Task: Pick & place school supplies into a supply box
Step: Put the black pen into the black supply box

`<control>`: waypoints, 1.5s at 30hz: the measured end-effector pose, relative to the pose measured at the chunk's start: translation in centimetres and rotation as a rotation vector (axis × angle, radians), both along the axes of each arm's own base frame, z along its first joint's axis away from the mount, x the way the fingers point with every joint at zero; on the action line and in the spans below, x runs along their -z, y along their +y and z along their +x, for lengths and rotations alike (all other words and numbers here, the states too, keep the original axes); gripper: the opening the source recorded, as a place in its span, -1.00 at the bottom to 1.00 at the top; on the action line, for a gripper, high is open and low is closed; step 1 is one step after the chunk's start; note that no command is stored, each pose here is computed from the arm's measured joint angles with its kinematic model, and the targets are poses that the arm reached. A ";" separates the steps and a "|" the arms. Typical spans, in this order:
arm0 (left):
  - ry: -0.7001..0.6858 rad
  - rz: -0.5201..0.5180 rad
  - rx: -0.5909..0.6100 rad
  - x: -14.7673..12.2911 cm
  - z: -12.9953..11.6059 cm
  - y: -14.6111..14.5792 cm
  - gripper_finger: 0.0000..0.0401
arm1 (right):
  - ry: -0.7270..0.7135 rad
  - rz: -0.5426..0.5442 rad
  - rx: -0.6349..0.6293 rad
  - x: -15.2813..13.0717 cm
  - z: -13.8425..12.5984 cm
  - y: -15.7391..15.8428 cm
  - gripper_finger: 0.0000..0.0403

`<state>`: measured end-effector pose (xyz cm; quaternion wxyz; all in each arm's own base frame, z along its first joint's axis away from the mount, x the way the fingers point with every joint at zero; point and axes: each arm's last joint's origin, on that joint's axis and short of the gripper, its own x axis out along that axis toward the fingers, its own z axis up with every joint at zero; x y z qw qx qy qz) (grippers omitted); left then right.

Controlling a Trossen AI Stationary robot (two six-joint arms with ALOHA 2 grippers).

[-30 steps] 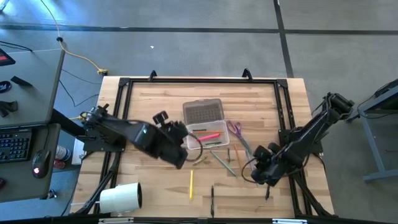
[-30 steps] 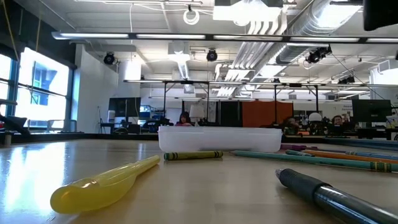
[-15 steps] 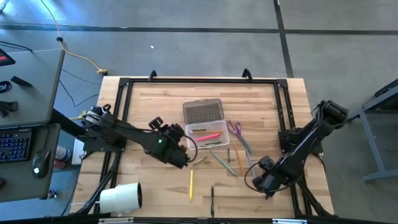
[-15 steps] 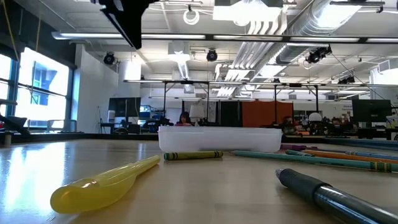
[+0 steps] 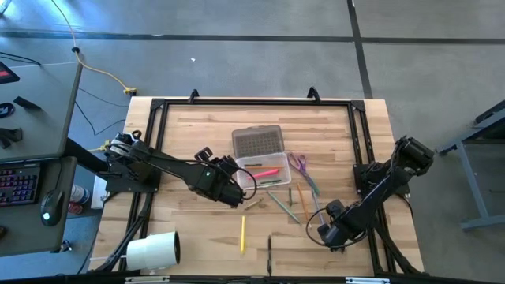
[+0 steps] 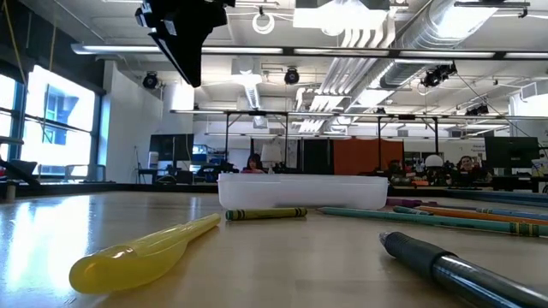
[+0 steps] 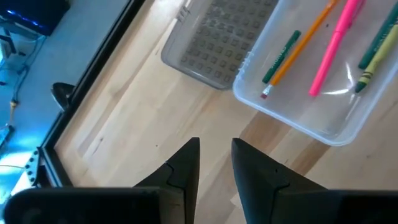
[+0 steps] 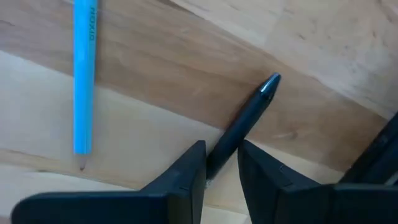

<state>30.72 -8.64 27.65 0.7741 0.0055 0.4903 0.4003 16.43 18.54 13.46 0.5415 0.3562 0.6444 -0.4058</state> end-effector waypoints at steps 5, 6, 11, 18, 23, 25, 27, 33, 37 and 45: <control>-0.013 -0.036 0.001 0.1 0.2 -0.1 -0.37 | -0.018 -0.027 -0.086 0.4 0.2 0.0 -0.63; -0.018 -0.038 0.001 0.1 0.2 -0.2 -0.37 | -0.028 -0.036 -0.098 0.5 0.2 0.0 -0.65; -0.029 -0.040 0.001 0.0 0.3 -0.2 -0.37 | -0.062 -0.054 -0.189 0.5 0.3 0.0 -0.89; 0.017 -0.020 0.060 -0.1 0.4 -0.2 -0.37 | -0.131 -0.072 -0.313 -0.6 1.0 0.1 -0.90; -0.012 0.000 0.086 -1.3 0.7 -0.2 -0.37 | -0.185 -0.091 -0.477 -3.6 2.9 -0.9 -0.96; -0.036 0.011 0.086 -1.9 0.9 -0.2 -0.37 | -0.239 -0.159 -0.574 -4.9 4.3 -1.8 -0.97; -0.063 0.033 0.085 -2.5 1.0 -0.2 -0.37 | -0.307 -0.304 -0.704 -6.0 6.1 -3.0 -0.95; -0.094 0.078 0.111 -3.5 1.3 -0.2 -0.37 | -0.589 -0.433 -1.004 -7.7 13.9 -7.5 -0.94; -0.097 0.070 0.111 -3.5 1.3 -0.3 -0.37 | -0.576 -0.633 -1.131 -7.8 16.7 -11.4 -0.97; -0.085 -0.004 0.120 -3.4 1.4 -0.4 -0.37 | -0.509 -0.615 -1.099 -7.1 17.6 -16.1 -0.92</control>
